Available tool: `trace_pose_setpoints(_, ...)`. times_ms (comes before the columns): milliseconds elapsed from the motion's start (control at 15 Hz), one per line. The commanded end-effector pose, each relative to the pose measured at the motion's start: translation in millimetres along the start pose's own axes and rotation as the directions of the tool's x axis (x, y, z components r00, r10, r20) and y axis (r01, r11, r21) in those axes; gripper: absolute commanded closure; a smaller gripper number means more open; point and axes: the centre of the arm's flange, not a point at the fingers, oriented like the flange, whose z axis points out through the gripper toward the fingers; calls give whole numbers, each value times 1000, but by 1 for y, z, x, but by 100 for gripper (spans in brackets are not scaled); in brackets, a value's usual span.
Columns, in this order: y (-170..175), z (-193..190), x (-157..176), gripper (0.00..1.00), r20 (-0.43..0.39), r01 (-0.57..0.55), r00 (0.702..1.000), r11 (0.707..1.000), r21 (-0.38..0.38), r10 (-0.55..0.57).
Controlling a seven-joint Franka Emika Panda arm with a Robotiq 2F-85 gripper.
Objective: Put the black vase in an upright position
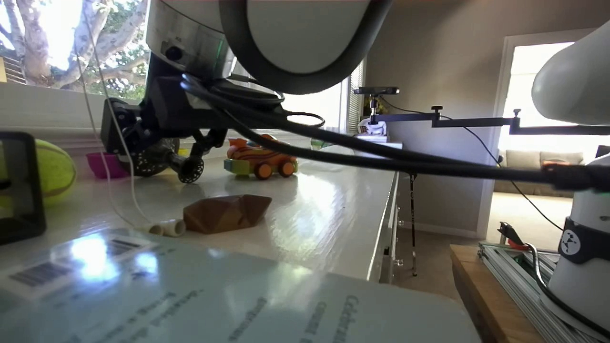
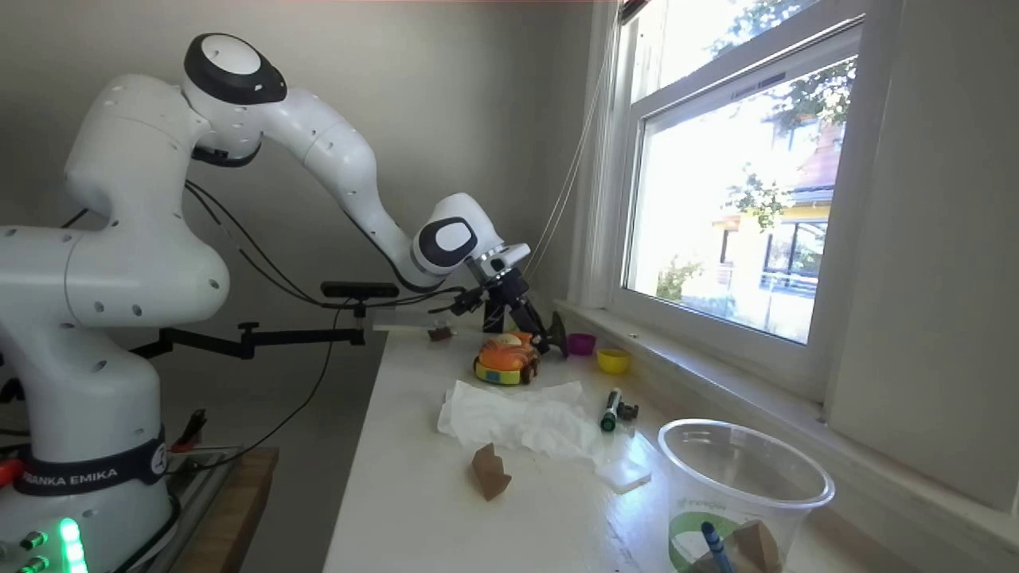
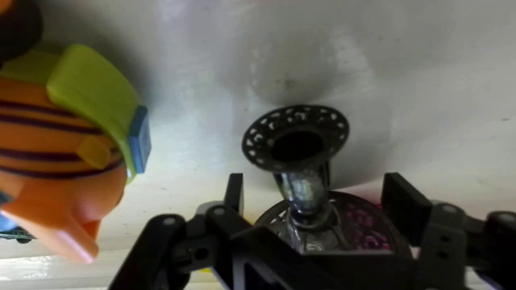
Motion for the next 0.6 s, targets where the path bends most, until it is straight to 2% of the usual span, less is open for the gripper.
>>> trace_pose_setpoints(0,-18,12,25,41,1,0,1000,1000,20,0)
trace_pose_setpoints(333,-24,8,35,77,-10,8,1000,999,42,-8)
trace_pose_setpoints(400,-24,7,34,83,-10,10,1000,999,45,-9)
trace_pose_setpoints(533,-22,-1,28,84,-27,19,999,999,50,-18)
